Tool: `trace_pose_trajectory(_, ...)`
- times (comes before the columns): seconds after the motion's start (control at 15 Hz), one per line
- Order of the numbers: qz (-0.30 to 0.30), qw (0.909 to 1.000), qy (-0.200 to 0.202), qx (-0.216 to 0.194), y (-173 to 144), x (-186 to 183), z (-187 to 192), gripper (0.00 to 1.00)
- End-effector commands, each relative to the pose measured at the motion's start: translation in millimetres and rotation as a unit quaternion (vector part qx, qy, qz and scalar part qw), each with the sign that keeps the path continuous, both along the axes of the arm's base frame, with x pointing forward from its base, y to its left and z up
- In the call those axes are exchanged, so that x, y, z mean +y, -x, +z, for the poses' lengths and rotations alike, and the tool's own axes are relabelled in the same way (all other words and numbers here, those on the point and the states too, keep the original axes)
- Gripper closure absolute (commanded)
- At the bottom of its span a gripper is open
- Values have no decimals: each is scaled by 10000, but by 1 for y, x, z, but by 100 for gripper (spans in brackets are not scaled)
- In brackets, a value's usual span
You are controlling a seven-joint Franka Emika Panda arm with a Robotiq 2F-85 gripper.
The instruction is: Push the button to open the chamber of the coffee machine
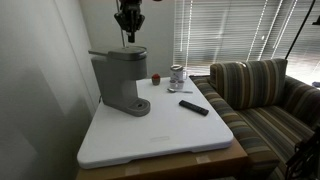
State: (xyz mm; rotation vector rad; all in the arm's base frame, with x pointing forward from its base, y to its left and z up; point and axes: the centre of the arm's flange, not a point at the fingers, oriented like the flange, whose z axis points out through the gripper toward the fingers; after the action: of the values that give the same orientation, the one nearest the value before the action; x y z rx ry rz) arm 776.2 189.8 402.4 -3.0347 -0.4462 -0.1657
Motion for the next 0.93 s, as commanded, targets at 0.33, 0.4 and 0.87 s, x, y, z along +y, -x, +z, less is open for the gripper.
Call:
trace_pose_trajectory(0.33,-18,9994,119,326,-29,-2,-12,100)
trace_pose_trajectory(0.4,-28,9992,135,370,-31,-2,-16,100)
trace_pose_trajectory(0.87,-220,9989,92,409,-37,-5,-31,100)
